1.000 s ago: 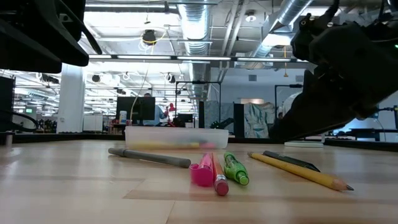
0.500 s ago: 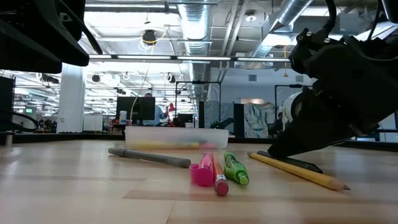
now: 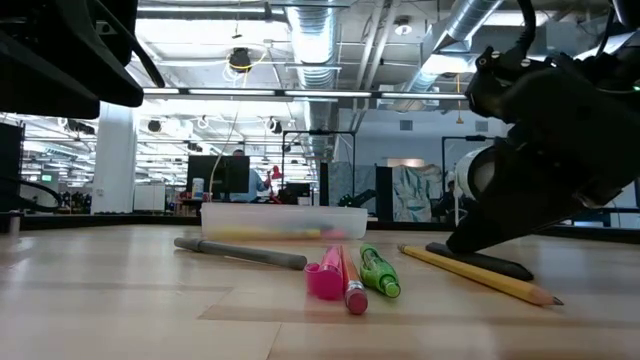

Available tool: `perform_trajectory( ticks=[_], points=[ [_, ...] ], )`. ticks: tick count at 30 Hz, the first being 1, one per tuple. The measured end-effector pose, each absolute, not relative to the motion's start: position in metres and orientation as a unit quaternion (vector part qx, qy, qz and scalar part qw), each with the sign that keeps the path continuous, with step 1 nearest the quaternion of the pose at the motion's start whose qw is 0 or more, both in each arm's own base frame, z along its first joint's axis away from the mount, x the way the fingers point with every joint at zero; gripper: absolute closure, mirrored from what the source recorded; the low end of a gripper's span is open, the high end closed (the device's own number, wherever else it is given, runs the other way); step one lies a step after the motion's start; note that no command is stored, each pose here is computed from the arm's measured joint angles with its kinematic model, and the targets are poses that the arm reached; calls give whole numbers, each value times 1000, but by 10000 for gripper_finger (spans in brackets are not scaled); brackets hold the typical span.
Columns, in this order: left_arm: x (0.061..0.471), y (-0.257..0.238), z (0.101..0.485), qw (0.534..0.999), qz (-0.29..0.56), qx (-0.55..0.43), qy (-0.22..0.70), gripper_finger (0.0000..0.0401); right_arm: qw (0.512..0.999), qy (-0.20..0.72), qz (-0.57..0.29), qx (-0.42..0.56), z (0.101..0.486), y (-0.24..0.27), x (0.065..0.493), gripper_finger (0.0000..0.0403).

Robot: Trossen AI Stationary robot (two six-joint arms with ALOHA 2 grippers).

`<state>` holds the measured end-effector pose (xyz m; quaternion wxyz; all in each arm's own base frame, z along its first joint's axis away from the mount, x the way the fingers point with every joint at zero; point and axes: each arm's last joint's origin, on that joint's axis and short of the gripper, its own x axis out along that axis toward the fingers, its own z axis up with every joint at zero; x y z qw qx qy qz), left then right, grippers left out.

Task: Pick & place school supplies into a supply box
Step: Put the black pen into the supply box

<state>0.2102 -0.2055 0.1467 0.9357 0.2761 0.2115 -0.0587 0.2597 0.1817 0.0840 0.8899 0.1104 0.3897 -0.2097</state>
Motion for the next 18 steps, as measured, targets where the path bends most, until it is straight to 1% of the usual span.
perform_trajectory(
  ticks=[4, 12, 15, 18],
  points=[
    [210, -205, 147, 936, -59, 276, 212, 280, 876, 423, -216, 83, 91, 185, 261, 276],
    [210, -205, 147, 936, -59, 276, 212, 280, 826, 509, -240, 24, 115, 194, 261, 276],
    [210, -205, 147, 936, -59, 276, 212, 280, 808, 531, -252, 26, 122, 195, 260, 276],
    [210, -205, 147, 936, -59, 276, 212, 280, 787, 550, -273, 60, 127, 194, 260, 276]
  ],
)
